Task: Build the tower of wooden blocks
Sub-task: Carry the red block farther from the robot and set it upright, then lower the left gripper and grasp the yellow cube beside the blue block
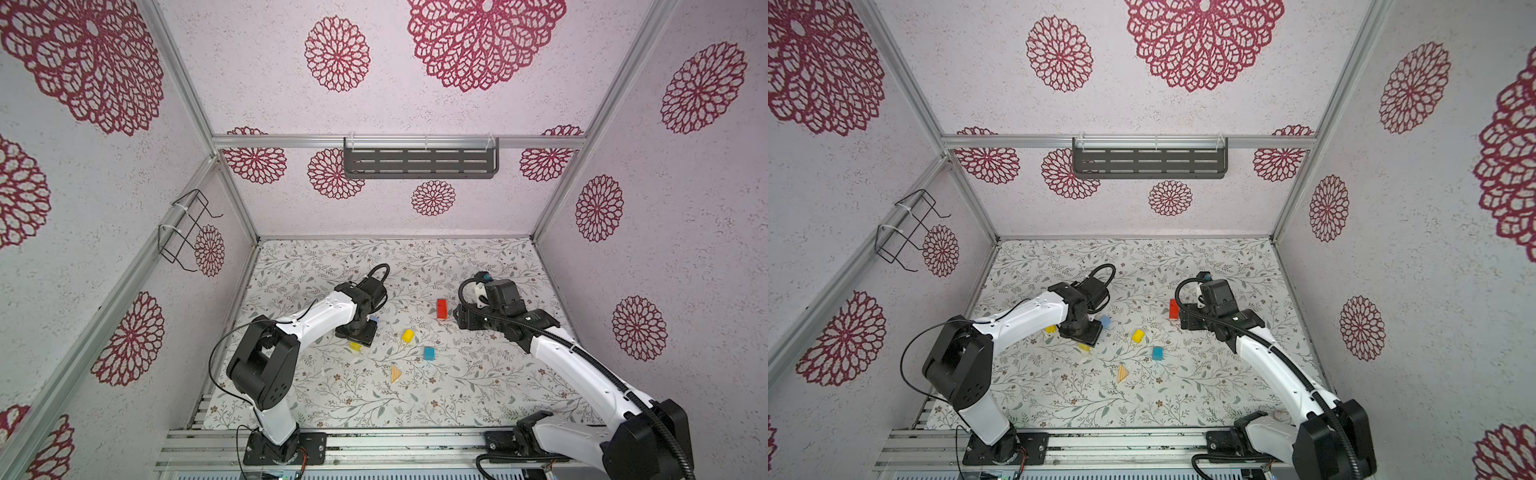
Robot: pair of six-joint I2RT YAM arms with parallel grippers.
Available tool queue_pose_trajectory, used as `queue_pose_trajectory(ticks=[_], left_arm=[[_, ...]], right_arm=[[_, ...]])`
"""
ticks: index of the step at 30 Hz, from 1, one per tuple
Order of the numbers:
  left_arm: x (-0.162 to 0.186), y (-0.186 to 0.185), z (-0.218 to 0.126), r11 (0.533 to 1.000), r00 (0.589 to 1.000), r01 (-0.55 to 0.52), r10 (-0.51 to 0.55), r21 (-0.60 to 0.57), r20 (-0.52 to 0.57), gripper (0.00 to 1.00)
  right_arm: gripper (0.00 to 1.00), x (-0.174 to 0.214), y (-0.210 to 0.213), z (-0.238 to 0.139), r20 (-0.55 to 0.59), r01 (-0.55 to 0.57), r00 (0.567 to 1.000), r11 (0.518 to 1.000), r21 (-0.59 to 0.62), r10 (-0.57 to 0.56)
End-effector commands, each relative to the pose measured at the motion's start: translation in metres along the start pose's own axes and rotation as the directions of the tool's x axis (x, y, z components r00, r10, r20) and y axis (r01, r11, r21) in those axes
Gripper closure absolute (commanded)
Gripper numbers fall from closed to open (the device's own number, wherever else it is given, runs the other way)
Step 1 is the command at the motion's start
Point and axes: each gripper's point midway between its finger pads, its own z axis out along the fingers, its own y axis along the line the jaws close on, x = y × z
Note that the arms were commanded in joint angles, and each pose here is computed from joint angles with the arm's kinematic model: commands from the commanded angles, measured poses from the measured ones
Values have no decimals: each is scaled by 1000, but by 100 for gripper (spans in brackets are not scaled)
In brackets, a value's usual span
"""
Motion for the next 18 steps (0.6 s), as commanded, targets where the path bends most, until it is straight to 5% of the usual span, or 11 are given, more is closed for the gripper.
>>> queue_pose_trajectory(ticks=[1,18], left_arm=[[-4,0,4,1000,999,-29,29,-5,15,37],[-1,0,30,999,1000,-24,25,48,-18,40]], right_arm=[[22,-5,4,-1,23,14,1000,999,-29,-13],[25,-2,3,0,17,7,1000,999,-36,-6]])
